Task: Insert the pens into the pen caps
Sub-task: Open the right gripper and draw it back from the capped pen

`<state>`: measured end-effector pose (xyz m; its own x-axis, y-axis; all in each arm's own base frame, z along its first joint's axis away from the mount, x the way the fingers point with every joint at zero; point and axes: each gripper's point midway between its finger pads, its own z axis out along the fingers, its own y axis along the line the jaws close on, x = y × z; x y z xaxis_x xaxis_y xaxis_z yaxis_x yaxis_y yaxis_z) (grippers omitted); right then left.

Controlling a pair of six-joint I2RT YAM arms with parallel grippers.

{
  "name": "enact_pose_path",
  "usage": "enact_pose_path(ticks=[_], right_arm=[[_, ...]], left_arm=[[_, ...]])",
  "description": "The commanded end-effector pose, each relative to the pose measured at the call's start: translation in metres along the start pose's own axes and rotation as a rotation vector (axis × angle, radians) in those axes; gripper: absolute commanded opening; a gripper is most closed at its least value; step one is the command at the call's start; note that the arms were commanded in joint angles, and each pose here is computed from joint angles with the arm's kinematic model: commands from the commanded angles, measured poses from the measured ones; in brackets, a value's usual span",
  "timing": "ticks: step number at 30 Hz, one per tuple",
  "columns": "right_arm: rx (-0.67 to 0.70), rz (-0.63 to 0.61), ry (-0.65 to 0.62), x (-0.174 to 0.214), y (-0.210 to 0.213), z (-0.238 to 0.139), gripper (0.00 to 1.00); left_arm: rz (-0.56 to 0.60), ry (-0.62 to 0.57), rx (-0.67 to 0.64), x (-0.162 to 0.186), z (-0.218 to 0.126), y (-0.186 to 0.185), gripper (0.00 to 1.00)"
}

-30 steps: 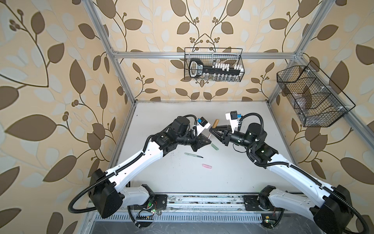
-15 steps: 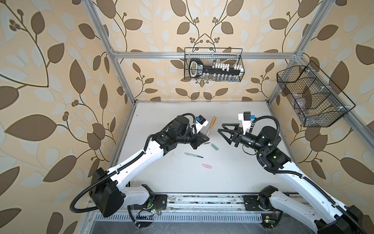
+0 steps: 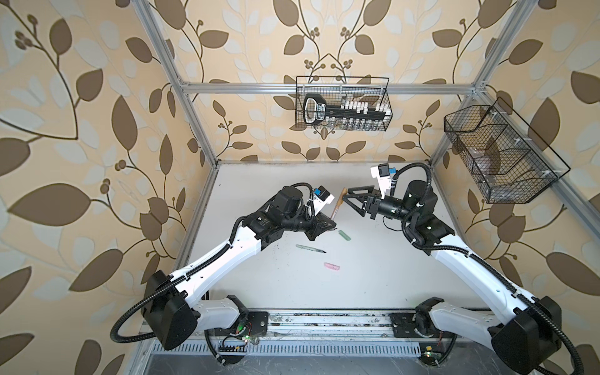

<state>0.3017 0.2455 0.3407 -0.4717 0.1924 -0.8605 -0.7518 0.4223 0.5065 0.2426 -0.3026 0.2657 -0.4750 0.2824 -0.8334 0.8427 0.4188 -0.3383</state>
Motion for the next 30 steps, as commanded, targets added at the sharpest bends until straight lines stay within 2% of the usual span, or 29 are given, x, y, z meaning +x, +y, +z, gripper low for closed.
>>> enact_pose_path(ticks=[1,15,21,25,30], right_arm=[[-0.039,-0.03,-0.016,-0.014,0.008,0.004,0.67],[-0.122,-0.033,-0.017,-0.022,0.014,0.016,0.59],[-0.136,-0.032,-0.013,-0.025,0.015,0.019,0.5],[-0.138,-0.023,-0.002,-0.021,0.015,0.021,0.38],[-0.135,-0.02,0.023,-0.011,0.015,0.023,0.12]], left_arm=[[0.045,-0.055,0.044,-0.014,-0.01,-0.012,0.0],[0.034,-0.035,0.055,-0.011,-0.003,-0.009,0.0],[0.035,-0.038,0.051,-0.011,-0.003,-0.009,0.0],[0.035,-0.036,0.041,-0.011,-0.001,-0.006,0.0],[0.03,-0.043,0.004,-0.016,0.001,0.002,0.0]])
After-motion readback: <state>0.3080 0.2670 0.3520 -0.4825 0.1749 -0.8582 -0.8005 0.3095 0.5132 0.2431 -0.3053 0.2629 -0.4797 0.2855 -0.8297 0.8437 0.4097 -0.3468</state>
